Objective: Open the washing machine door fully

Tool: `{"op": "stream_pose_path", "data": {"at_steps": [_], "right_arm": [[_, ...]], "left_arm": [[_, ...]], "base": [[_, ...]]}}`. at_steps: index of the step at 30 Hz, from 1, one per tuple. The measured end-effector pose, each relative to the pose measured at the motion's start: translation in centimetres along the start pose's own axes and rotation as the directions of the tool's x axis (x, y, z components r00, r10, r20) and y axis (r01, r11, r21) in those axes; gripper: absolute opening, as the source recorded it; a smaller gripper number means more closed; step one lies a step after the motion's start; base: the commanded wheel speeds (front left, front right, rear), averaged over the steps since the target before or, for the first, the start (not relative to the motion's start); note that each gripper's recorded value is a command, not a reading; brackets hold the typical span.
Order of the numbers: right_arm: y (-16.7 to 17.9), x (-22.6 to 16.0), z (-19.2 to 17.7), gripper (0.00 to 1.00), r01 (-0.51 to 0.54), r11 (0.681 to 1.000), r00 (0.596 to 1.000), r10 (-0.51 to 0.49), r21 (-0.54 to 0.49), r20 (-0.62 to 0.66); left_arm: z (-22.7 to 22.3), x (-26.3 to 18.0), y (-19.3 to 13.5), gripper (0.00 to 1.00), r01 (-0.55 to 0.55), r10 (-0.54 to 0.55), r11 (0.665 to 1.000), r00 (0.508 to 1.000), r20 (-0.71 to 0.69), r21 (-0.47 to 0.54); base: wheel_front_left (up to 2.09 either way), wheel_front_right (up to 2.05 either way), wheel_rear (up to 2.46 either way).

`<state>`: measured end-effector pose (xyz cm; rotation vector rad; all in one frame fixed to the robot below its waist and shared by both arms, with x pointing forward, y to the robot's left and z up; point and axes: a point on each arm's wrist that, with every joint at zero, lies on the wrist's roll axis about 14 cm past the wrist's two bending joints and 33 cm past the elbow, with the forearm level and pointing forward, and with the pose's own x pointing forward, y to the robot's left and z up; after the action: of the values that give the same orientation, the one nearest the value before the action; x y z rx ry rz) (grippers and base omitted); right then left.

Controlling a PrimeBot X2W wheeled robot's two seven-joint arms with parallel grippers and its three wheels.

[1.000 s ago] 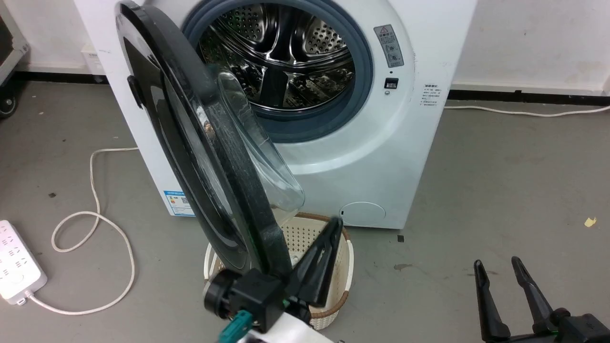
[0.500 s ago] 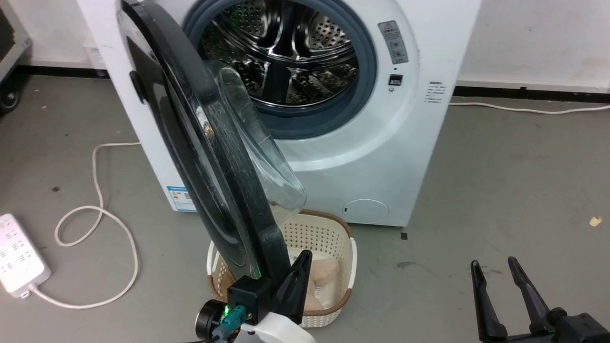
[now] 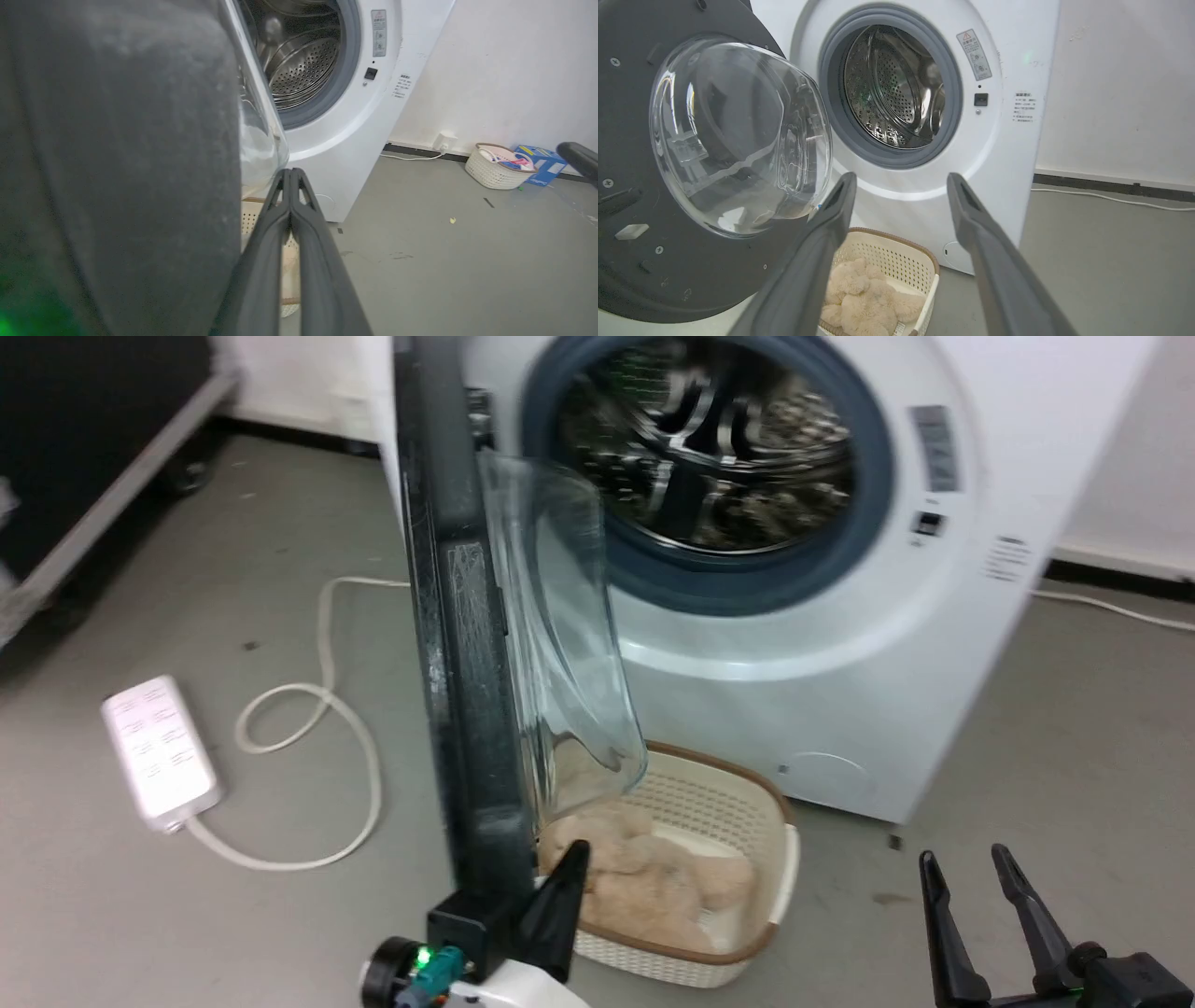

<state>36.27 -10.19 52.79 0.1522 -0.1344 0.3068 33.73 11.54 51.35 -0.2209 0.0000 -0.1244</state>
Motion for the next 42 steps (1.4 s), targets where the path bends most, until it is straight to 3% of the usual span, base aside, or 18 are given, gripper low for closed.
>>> {"op": "stream_pose_path", "data": {"at_steps": [5,13,18,25,33,42], "right_arm": [[2.9,1.5,-0.7,1.0,-0.097,0.995,0.995,0.097,0.017,-0.016],[5.6,3.5,-2.4,1.0,-0.186,0.982,0.981,0.188,0.042,-0.049],[5.3,4.2,-4.2,1.0,-0.186,0.982,0.978,0.188,0.038,-0.087],[3.8,5.4,-6.3,1.0,-0.156,0.988,0.979,0.157,0.022,-0.127],[1.1,6.0,-8.6,1.0,-0.103,0.995,0.978,0.104,0.014,-0.182],[-0.2,5.9,-9.0,1.0,-0.08,0.997,0.978,0.078,-0.002,-0.192]], "left_arm": [[1.6,-1.9,4.9,0.0,-0.153,0.152,0.988,0.988,0.039,0.013],[3.7,-4.5,12.9,0.0,-0.371,0.367,0.927,0.927,0.074,0.052],[6.0,-4.7,17.6,0.0,-0.479,0.47,0.874,0.876,0.111,0.081],[9.3,-5.7,25.5,0.0,-0.643,0.625,0.759,0.763,0.162,0.103],[10.6,-4.0,31.5,0.0,-0.697,0.685,0.703,0.717,0.132,0.138],[10.9,-2.6,34.4,0.0,-0.702,0.694,0.69,0.711,0.114,0.176]], "base": [[0.0,0.0,0.0],[0.0,0.0,0.0],[0.0,0.0,0.0],[0.0,0.0,0.0],[0.0,0.0,0.0],[0.0,0.0,0.0]]}}
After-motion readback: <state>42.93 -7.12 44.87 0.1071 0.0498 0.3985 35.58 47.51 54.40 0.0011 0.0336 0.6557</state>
